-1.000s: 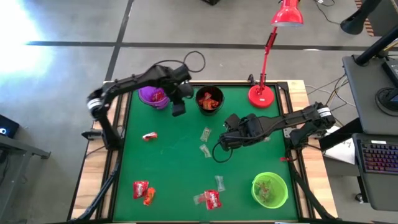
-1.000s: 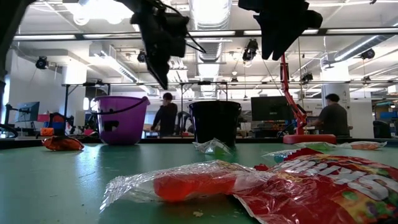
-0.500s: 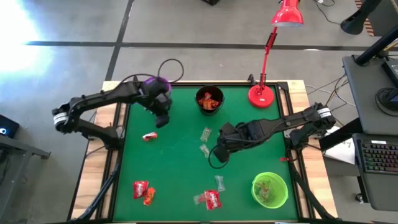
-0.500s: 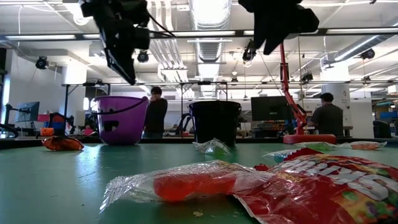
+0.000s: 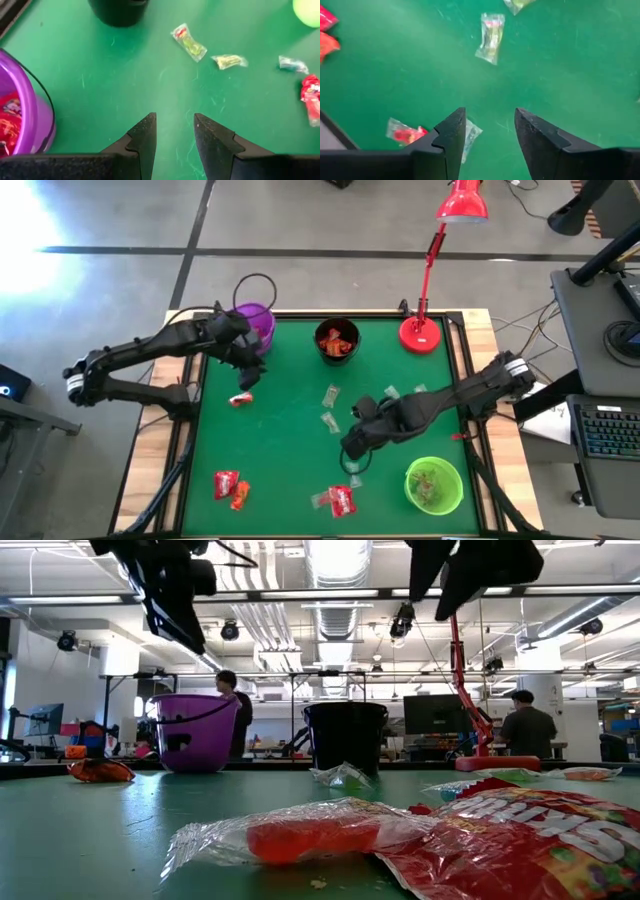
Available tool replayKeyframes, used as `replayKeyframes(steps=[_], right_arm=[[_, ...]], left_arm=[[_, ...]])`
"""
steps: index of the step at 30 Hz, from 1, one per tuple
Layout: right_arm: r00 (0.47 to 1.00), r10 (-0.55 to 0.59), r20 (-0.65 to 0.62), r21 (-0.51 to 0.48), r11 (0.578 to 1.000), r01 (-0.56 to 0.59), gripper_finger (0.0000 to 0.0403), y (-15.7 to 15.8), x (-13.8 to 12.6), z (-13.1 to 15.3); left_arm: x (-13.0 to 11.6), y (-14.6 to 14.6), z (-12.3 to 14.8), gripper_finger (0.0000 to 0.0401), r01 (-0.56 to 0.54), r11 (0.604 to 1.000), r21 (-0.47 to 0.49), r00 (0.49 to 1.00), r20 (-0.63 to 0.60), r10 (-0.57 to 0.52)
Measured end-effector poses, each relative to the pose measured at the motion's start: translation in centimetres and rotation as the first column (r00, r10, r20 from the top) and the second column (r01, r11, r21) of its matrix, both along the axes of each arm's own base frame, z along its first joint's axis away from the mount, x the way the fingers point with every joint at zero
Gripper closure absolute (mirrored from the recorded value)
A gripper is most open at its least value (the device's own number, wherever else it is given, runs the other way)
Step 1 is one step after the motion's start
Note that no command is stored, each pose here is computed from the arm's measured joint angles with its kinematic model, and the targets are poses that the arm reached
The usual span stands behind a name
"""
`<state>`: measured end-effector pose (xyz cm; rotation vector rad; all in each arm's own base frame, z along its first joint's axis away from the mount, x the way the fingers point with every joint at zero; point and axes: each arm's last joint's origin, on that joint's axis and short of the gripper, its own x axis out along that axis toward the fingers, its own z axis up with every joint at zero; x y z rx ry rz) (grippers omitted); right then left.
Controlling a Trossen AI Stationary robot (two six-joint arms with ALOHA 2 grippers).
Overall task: Sort candy
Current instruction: Put the blue gummy into the green bucket
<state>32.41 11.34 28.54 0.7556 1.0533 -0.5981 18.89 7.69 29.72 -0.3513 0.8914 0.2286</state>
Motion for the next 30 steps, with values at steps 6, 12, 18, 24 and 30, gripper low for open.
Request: replayKeyframes(steps=[6, 12, 18, 24, 30], right_arm=[[0.997, 0.009, -0.082, -0.027, 1.000, -0.011, 0.0236, 1.4, 1.6, -3.5], [0.984, -0.061, -0.167, 0.029, 0.997, 0.067, 0.0233, 2.1, 2.6, -6.3], [0.981, -0.056, -0.184, 0.115, 0.990, 0.078, 0.0232, 3.3, 3.6, -8.3], [0.994, -0.019, -0.106, 0.198, 0.979, 0.039, 0.0232, 4.7, 4.7, -9.1], [0.990, -0.007, -0.139, 0.211, 0.977, 0.036, 0.0232, 5.7, 4.8, -10.7]], left_arm=[[-0.3, -0.1, 0.3, 0.0288, -0.001, 1.000, 0.006, 1.000, 0.011, 0.000], [-0.3, -0.1, 0.3, 0.0288, 0.000, 1.000, 0.005, 1.000, 0.010, 0.000], [-0.3, -0.1, 0.3, 0.0288, 0.000, 1.000, 0.005, 1.000, 0.009, 0.000], [-0.3, -0.1, 0.2, 0.0288, -0.001, 1.000, 0.004, 1.000, 0.009, 0.001], [-0.3, -0.1, 0.2, 0.0288, -0.016, 1.000, -0.008, 1.000, 0.010, 0.016]])
